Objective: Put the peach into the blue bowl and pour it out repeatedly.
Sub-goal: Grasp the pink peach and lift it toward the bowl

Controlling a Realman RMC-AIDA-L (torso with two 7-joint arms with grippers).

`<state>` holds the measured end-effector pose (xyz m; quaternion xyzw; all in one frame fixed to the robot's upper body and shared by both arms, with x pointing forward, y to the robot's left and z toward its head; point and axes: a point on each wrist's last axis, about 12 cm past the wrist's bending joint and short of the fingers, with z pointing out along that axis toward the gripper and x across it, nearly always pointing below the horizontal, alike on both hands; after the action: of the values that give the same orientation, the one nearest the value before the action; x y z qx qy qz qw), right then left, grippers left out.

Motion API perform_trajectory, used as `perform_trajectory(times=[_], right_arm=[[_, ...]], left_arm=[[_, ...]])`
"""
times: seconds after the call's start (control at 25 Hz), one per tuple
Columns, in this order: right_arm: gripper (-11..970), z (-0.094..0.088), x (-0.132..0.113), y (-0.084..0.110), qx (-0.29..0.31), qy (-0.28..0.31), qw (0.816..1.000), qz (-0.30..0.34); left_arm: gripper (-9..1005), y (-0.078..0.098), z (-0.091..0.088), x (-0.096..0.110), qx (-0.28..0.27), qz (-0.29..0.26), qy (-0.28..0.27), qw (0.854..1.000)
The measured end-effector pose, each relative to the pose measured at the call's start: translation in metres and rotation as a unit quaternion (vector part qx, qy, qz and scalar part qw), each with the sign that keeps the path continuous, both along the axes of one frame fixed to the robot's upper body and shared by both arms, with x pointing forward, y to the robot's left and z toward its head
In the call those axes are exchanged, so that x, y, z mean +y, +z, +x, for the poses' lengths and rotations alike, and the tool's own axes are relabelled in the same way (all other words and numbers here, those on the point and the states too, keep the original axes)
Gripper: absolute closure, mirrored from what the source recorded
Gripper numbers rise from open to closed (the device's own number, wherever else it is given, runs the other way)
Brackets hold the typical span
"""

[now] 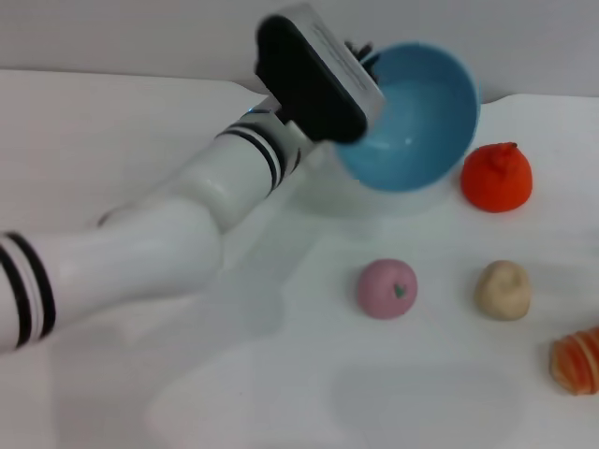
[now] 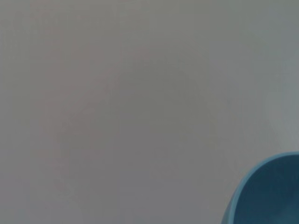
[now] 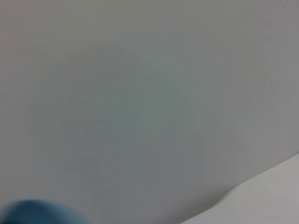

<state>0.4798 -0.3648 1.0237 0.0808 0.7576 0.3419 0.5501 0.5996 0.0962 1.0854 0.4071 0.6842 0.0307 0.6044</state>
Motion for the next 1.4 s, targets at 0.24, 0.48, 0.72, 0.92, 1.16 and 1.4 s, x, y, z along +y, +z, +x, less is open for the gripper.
perform_trajectory(times=[0.24, 0.48, 0.72, 0.92, 1.16, 1.4], right_arm=[[258, 0.031, 0.018, 0.042, 0.093, 0.177, 0.98, 0.011], [259, 0.06, 0.065, 0.049, 0.205, 0.3, 0.931, -0.035], [263, 0.078, 0.099, 0.038, 0.234, 0.316, 0.918, -0.048], [271, 0.085, 0.115, 0.027, 0.246, 0.305, 0.918, -0.064], [280, 0.091, 0.137, 0.009, 0.269, 0.288, 0.915, -0.085], [289, 0.092, 0.138, 0.005, 0.267, 0.278, 0.918, -0.091]], left_arm=[[997, -0.012, 0.014, 0.012, 0.176, -0.097, 0.031, 0.979], [997, -0.015, 0.017, 0.024, 0.242, -0.147, 0.054, 0.958], [997, -0.015, 0.018, 0.024, 0.241, -0.149, 0.056, 0.957], [996, -0.012, 0.02, 0.023, 0.234, -0.152, 0.058, 0.959], [996, -0.012, 0.019, 0.023, 0.233, -0.153, 0.058, 0.959], [996, -0.013, 0.018, 0.022, 0.233, -0.153, 0.057, 0.959]])
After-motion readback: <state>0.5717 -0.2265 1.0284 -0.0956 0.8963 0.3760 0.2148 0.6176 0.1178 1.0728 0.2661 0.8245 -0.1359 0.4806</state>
